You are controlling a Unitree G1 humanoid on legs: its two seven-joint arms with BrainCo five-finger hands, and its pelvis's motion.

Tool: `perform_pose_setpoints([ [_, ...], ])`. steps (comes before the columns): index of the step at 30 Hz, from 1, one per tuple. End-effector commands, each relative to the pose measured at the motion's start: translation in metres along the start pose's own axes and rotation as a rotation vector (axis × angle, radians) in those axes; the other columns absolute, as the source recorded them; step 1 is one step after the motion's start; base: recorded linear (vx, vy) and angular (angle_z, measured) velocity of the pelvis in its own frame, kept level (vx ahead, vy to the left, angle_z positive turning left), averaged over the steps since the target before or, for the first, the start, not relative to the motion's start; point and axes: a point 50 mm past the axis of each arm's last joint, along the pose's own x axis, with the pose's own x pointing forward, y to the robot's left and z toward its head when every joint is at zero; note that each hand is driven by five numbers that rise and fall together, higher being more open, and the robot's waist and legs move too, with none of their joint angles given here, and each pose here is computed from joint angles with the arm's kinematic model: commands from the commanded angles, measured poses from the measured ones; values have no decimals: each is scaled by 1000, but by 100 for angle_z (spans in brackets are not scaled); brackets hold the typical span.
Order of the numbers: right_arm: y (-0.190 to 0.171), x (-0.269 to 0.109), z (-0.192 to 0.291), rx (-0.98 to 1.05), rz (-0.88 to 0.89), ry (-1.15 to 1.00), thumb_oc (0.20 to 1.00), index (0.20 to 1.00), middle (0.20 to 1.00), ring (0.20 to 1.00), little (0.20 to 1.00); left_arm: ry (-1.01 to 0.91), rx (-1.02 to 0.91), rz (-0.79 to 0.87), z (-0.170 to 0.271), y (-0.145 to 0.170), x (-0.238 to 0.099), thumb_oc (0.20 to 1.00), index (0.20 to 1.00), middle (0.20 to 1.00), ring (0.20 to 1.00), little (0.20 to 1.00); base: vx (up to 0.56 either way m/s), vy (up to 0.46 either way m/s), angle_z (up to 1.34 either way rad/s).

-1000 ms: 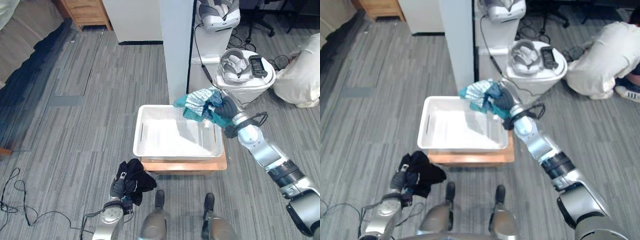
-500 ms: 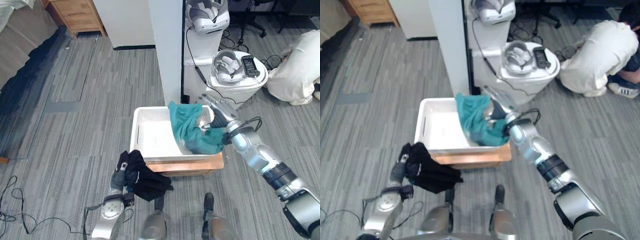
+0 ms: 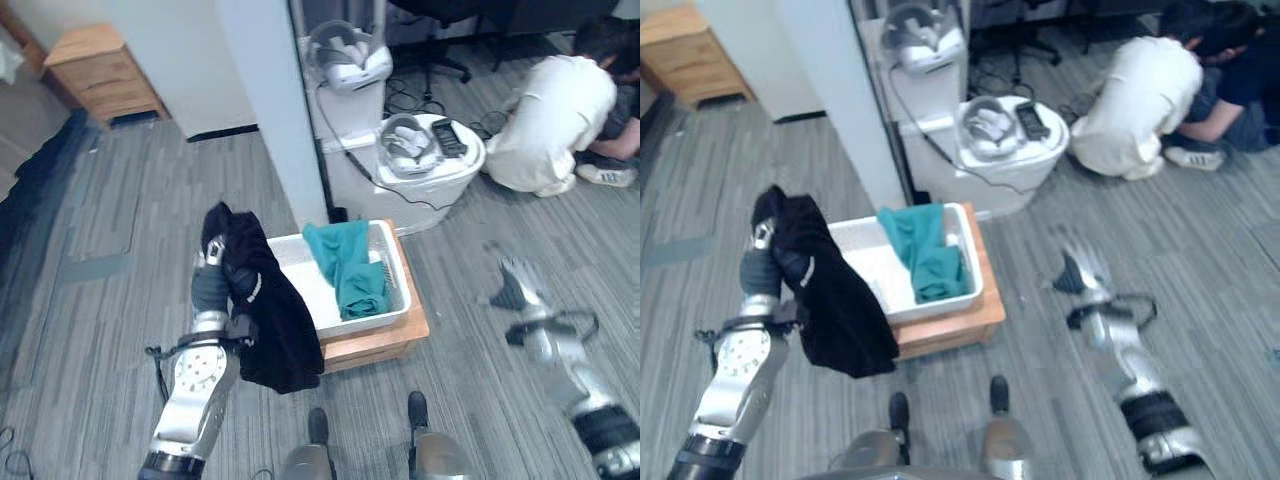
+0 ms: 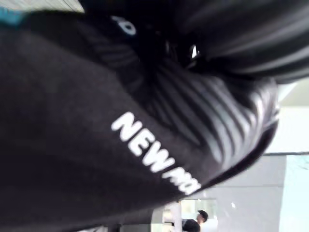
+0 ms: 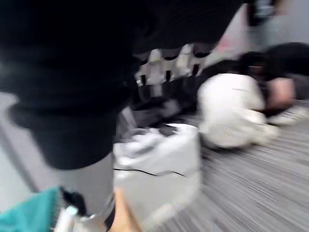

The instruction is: Tidy up the quilt and then pick up the clothes from the bed and put them into the laundry hamper.

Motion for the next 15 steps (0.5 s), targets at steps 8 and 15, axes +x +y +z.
perform_pose_setpoints([
  [8,79,-74,-81,-137,435,307,1000,1000,1000,1000,1000,-354,368,214,75,27,105,200,200,200,200,200,30,-5,-27],
  [15,104,-121,-116,-161,577,549,1000,1000,1000,1000,1000,-264,586,148,77,22,142,200,200,200,200,200,10,-5,-3],
])
